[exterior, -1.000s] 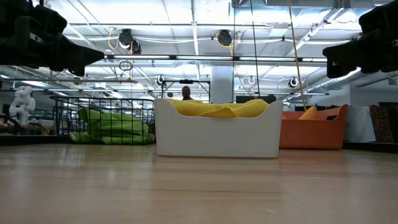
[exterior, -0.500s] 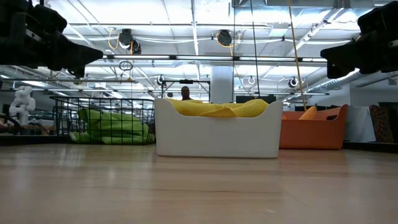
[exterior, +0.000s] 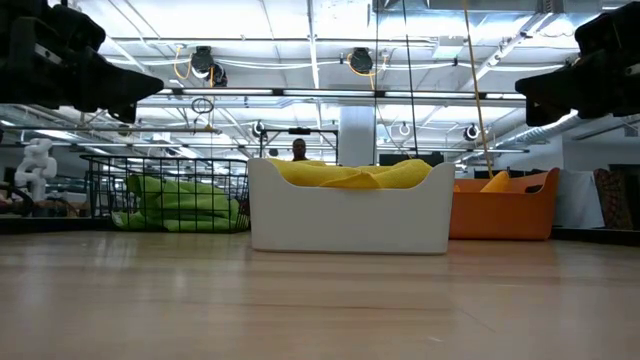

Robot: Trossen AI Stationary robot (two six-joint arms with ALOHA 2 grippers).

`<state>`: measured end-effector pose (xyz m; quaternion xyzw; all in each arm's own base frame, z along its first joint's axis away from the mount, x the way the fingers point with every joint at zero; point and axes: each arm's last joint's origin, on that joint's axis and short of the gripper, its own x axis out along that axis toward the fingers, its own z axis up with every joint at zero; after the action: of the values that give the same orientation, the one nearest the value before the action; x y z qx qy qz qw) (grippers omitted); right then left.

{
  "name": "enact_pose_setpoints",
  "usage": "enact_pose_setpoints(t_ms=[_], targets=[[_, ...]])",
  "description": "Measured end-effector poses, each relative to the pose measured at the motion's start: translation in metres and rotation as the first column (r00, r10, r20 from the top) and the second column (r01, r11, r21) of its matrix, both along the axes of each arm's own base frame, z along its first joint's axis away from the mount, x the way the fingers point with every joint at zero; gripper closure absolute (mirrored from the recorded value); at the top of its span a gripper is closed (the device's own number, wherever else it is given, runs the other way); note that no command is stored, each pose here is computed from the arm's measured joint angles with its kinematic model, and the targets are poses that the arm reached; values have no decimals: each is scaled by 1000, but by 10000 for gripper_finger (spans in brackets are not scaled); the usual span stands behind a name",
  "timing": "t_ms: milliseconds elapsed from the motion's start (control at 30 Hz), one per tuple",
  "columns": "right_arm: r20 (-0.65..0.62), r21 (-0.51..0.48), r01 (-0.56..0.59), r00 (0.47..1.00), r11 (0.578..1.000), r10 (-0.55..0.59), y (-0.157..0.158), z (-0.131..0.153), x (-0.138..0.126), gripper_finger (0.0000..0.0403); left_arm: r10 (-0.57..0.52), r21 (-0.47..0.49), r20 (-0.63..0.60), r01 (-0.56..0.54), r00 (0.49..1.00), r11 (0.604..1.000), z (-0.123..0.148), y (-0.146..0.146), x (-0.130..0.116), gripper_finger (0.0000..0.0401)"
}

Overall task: Sort microfiber towel by color & place in baskets
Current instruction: Return to Home Position

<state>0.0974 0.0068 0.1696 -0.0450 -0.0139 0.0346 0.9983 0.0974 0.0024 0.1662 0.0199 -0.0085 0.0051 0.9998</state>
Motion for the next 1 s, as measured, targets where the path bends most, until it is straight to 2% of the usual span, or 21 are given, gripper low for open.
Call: enact_pose_setpoints(t_ms=[300,1000], targets=[[0,0,0,1000,1000,0,0,0,0,403,3,-5,1,-3,1000,1000,0,0,0,382],[1,0,0,1000,1000,0,0,0,0,403,3,-6,2,-3,1000,1000,0,0,0,379]])
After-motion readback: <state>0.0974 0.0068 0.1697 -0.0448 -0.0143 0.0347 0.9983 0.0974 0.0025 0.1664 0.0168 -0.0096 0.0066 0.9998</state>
